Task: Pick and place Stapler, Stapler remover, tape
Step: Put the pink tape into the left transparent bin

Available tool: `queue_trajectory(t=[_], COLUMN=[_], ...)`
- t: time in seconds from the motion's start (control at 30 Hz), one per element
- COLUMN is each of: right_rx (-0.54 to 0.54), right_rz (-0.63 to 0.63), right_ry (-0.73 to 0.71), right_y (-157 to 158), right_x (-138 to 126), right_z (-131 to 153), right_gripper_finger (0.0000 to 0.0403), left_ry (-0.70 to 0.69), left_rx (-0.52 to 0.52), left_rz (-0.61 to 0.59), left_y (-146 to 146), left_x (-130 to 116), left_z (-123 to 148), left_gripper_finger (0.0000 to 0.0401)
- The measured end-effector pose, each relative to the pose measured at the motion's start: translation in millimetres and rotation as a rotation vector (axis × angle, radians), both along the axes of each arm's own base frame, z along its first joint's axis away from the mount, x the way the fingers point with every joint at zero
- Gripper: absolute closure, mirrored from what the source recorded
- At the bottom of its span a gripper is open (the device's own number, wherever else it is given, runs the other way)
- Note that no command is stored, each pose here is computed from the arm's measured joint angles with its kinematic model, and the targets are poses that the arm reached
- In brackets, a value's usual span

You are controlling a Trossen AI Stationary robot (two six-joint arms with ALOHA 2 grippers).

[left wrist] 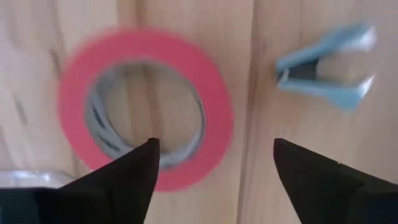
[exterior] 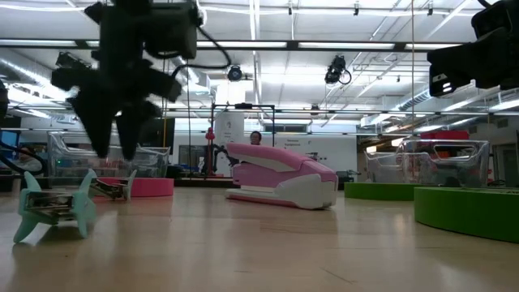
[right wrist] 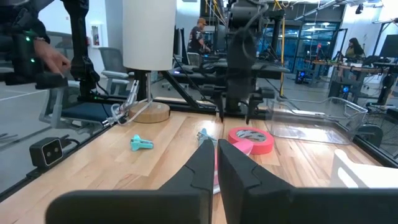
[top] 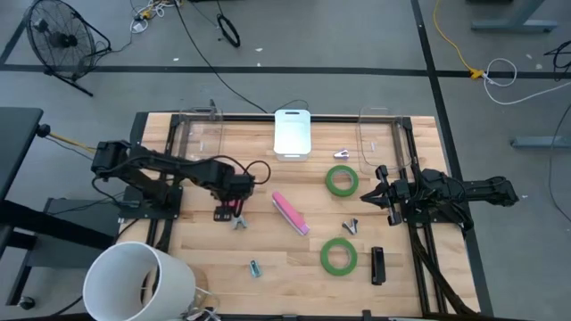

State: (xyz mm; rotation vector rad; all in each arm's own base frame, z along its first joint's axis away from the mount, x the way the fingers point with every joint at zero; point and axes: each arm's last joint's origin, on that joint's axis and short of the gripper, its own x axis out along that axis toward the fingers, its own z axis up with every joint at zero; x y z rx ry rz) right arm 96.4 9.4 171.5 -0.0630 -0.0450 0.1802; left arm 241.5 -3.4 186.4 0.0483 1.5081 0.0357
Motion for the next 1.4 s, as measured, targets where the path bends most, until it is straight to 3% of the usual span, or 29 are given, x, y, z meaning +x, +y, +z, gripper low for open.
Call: queue_trajectory(t=[0.37, 0.63, 1.0, 1.23, 1.4], right_rx=[0.0, 0.0, 0.0, 0.0, 0.0], right_rz=[0.0, 0.0, 0.0, 0.0, 0.0], right_ry=[0.0, 0.0, 0.0, 0.0, 0.0], right_y=[0.0, 0.0, 0.0, 0.0, 0.0], right_x=[0.0, 0.0, 0.0, 0.0, 0.0], right_z=[0.0, 0.0, 0.0, -0.1, -0.1], right_gripper_finger=[0.0381, 0.0381, 0.0381, 0.0381, 0.0381], left_ry=[0.061, 0.046, 0.03, -0.011, -0.064], left_rx=[0.004, 0.032, 0.069, 0.113, 0.073], left_rz=[-0.047, -0.136, -0.422, -0.474, -0.49], left_y=[0.4, 1.0, 1.3, 1.8, 0.2], left_x=[-19.0, -17.4, -13.6, -2.9, 1.6], left_z=[-30.5, -31.3, -31.1, -20.0, -18.5], left_gripper_finger=[0.0074, 0.0074, 0.0074, 0.0074, 0.0074])
